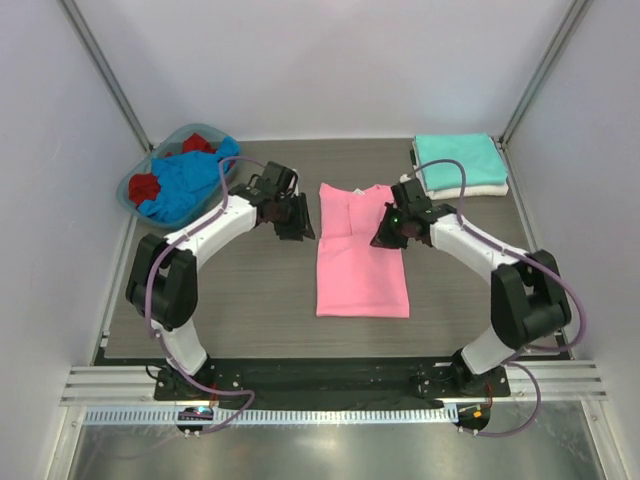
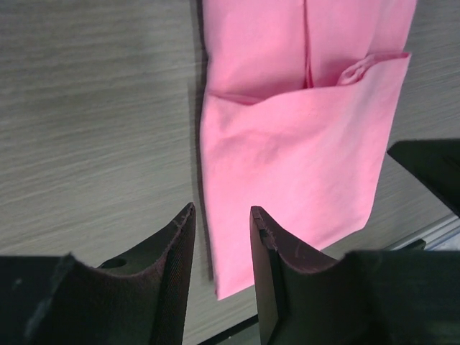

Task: Fold and stack the t-shirts
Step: Fold the tshirt

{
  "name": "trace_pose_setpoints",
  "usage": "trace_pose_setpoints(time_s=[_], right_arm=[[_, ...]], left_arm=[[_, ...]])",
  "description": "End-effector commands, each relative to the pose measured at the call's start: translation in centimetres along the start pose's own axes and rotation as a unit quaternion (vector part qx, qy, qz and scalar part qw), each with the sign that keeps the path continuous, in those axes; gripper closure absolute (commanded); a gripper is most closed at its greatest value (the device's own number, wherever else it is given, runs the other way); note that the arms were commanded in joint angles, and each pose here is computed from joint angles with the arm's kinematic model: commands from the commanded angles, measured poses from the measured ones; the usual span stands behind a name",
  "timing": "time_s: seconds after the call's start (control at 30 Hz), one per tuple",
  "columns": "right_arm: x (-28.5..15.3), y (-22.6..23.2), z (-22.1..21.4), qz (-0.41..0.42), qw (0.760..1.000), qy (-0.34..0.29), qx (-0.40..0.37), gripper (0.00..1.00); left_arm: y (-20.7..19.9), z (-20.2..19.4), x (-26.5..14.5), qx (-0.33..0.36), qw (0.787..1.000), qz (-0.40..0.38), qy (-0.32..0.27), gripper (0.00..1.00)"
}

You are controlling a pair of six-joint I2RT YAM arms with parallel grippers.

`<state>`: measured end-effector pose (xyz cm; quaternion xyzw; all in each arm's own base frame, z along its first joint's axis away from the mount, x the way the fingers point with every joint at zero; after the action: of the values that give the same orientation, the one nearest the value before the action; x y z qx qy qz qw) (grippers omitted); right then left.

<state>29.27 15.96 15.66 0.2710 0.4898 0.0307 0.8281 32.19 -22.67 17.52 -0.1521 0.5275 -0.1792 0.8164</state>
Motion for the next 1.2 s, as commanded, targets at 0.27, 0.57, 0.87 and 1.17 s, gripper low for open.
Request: trace_pose_setpoints(time_s=[0.27, 0.57, 0.87, 1.17], right_arm=[[7.2, 0.1, 0.3, -0.030, 0.998, 0.033, -0.038, 0.99], [5.6, 1.6, 1.1, -0.035, 0.997, 0.034, -0.056, 0.98], [-0.8, -1.7, -2.5, -0.086, 0.996, 0.032, 0.022, 0.69], [-5.1, -8.3, -9.4, -0.110, 0.986, 0.012, 0.123, 0.63]], left_arm=[[1.1, -4.4, -3.0, 0.018, 1.000, -0.007, 0.008, 0.61], [1.7, -10.2, -3.8, 0.052, 0.998, 0.024, 0.034, 0.56], [0.3, -13.7, -2.5, -0.024, 0.994, -0.090, 0.059, 0.50], [0.6, -15.8, -0.8, -0.085, 0.988, -0.114, 0.054, 0.48]])
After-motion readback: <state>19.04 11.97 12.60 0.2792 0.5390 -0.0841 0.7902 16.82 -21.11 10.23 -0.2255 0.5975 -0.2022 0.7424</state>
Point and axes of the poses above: each gripper's point midway between its finger pads, its own x axis out along the fingers, its own y axis along the line the jaws close on, z = x × y, the point moved 7 cm from there along -x, back along the fingers, and after that the axes turned 4 degrees about x, right-handed, at the moved point
